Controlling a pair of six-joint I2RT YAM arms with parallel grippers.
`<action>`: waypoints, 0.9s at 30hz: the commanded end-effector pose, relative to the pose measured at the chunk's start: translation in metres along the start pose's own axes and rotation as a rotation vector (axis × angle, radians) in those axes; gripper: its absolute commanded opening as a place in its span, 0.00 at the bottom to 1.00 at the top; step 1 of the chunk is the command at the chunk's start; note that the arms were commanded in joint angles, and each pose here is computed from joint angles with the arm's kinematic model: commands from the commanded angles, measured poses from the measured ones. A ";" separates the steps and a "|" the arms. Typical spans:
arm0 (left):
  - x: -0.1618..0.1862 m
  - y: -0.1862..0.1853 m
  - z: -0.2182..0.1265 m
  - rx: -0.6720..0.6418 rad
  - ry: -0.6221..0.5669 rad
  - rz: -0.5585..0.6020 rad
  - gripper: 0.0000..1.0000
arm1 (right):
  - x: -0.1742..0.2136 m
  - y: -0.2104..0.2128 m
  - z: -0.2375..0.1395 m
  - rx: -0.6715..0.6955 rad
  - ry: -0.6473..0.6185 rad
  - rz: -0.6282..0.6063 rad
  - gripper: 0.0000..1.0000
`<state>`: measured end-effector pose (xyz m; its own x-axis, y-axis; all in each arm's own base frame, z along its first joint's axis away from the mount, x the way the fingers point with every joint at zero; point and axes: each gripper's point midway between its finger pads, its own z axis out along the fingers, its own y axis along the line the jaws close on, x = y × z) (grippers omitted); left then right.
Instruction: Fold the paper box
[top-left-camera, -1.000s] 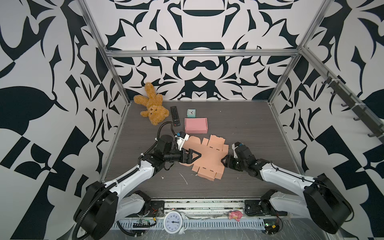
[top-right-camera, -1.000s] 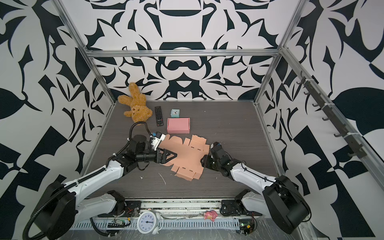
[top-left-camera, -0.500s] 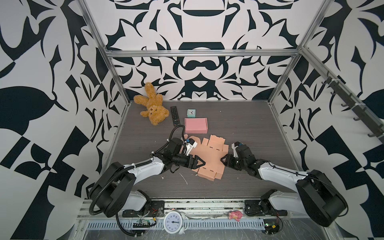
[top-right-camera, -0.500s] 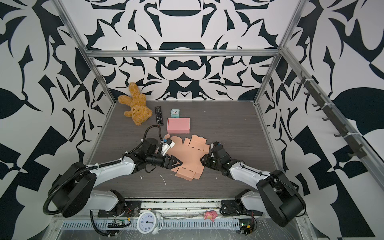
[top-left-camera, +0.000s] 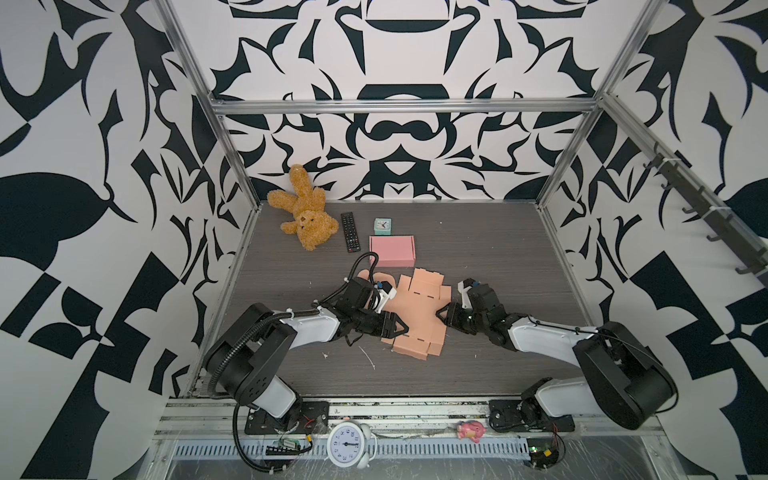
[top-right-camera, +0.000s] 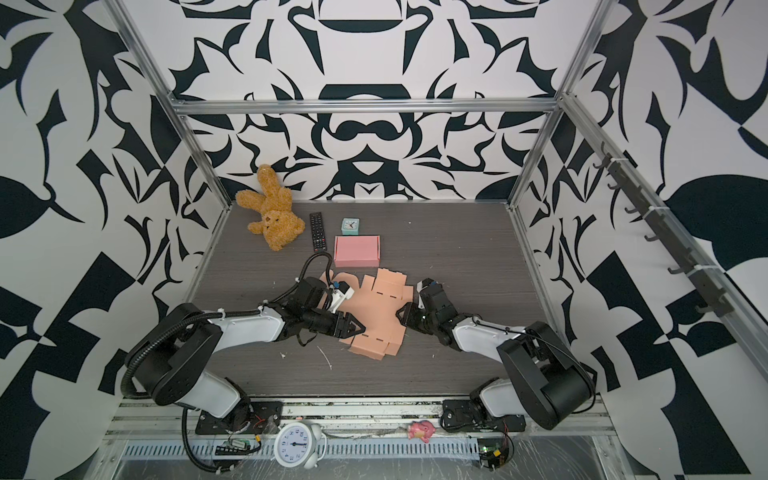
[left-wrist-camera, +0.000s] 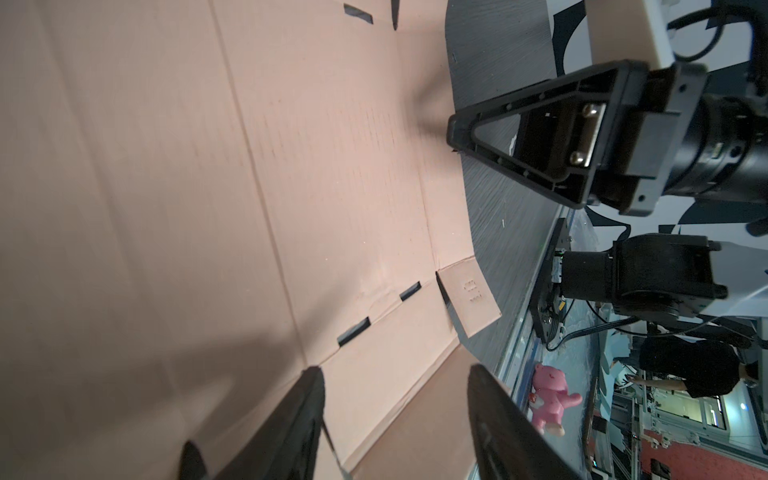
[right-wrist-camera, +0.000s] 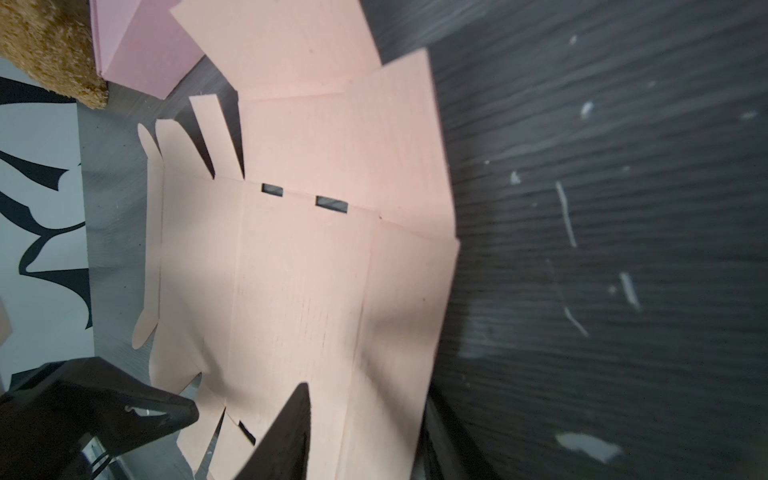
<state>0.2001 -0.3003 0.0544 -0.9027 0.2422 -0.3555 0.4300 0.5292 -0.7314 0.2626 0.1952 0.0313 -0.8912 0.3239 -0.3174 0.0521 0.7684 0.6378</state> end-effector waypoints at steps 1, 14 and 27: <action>-0.004 -0.003 0.007 -0.002 0.001 0.028 0.57 | 0.002 -0.001 0.002 -0.003 0.015 0.031 0.41; 0.008 0.006 0.026 -0.027 0.054 0.013 0.53 | 0.002 0.009 -0.003 -0.104 0.003 0.096 0.37; 0.019 -0.003 0.031 -0.025 0.074 0.022 0.52 | 0.005 0.008 -0.004 -0.117 0.001 0.109 0.23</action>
<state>0.1860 -0.3234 0.0365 -0.8861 0.3092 -0.3452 0.4619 0.5285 -0.7122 0.2538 0.1997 0.0286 -0.8935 0.3897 -0.2229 0.1149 0.6785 0.7255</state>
